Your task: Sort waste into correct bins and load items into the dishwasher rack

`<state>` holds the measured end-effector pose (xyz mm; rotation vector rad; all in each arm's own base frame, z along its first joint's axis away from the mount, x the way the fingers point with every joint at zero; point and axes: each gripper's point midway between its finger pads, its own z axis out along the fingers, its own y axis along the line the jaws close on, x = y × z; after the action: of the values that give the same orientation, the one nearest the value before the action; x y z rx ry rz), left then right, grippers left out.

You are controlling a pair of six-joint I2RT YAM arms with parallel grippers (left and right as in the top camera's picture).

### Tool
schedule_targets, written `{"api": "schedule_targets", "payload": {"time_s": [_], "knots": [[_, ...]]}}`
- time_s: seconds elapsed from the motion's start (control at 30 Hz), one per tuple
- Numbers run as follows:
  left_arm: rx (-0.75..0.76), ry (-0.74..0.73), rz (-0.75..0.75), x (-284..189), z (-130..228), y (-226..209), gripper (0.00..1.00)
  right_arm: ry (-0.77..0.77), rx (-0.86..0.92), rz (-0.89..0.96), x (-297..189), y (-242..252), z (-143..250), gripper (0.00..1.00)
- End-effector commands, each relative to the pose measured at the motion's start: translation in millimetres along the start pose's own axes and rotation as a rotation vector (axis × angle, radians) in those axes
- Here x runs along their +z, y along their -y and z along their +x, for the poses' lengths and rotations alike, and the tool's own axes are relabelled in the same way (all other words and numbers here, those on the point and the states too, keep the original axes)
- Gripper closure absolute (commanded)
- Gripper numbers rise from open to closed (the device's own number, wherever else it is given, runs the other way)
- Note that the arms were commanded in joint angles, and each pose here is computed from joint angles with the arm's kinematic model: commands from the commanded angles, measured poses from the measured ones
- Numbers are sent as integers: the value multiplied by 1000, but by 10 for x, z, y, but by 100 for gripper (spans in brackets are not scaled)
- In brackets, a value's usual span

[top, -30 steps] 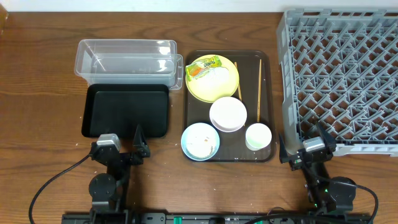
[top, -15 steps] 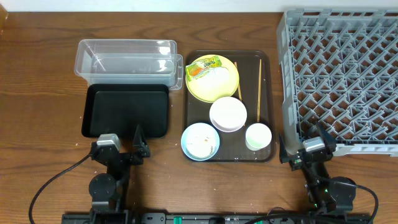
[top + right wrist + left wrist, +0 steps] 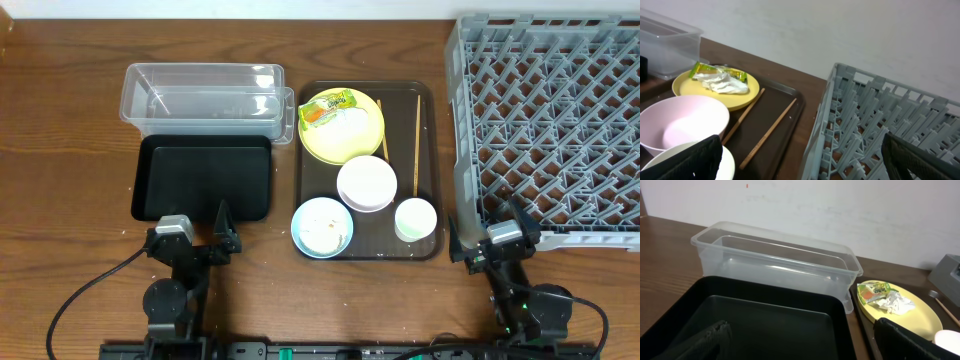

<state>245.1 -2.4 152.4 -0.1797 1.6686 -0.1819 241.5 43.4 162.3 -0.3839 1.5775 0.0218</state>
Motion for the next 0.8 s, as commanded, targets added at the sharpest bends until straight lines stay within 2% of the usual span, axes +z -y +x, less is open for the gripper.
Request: {"api": "schedule_targets", "payload": {"time_s": [0.0,0.77], "knots": [[8,-46,-14,5,145,-43,7,-4,14,-8,2,-22,11,1],[8,-46,-15,5,145,-43,7,19,47,-27,1,-52,-41,1]]}}
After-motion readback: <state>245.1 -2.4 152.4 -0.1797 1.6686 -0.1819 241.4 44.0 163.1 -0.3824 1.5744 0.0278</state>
